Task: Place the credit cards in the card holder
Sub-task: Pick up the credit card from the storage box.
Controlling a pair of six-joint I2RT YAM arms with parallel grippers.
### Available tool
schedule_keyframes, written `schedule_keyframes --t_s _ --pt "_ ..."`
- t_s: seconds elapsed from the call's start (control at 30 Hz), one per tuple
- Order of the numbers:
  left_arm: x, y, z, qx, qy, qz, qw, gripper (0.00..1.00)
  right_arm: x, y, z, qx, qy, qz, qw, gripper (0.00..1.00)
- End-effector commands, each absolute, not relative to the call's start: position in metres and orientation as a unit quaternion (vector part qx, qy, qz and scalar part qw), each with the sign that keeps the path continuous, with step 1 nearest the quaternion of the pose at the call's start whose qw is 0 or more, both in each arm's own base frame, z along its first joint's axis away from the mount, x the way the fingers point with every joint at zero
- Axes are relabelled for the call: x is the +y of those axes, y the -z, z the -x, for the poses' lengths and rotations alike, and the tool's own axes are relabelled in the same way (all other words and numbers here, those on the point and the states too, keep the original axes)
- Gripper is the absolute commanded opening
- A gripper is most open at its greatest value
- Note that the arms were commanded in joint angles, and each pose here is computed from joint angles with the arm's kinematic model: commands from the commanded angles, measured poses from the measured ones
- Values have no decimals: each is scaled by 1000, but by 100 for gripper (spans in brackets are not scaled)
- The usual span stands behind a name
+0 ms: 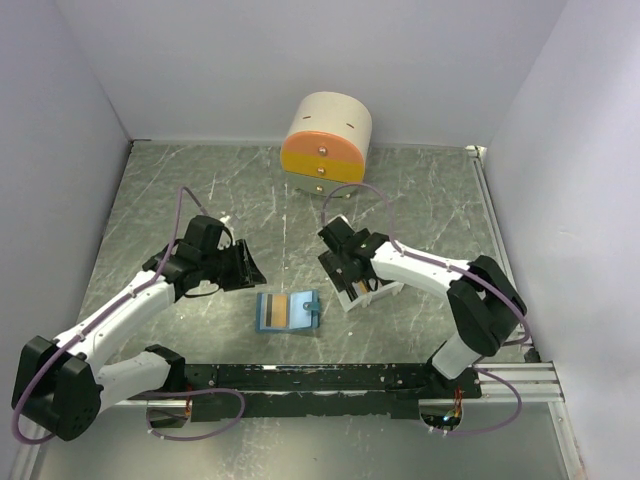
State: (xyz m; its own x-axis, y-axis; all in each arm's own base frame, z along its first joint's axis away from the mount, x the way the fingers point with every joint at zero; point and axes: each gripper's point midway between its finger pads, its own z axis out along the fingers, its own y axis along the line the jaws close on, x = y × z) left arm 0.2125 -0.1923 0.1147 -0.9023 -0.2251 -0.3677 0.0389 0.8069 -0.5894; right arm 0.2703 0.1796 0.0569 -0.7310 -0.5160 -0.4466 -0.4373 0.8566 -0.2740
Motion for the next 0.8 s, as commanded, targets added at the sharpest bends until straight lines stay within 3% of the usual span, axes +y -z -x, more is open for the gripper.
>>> schedule_keyframes --t_s 0.0,0.1,0.33,0.6,0.77 --pt "-200 -129 -217 919 322 41 222 50 177 -37 -265 925 81 280 244 98" --pt "-200 -127 -216 919 323 44 222 50 166 -33 -268 926 117 270 237 100" --pt "-199 -123 -213 920 324 48 217 50 156 -28 -273 923 156 265 232 91" --pt "-198 -122 -211 920 324 50 217 50 136 -69 -289 898 229 223 302 84" --pt "-198 -122 -211 919 325 51 217 50 131 -66 -290 894 248 231 294 78"
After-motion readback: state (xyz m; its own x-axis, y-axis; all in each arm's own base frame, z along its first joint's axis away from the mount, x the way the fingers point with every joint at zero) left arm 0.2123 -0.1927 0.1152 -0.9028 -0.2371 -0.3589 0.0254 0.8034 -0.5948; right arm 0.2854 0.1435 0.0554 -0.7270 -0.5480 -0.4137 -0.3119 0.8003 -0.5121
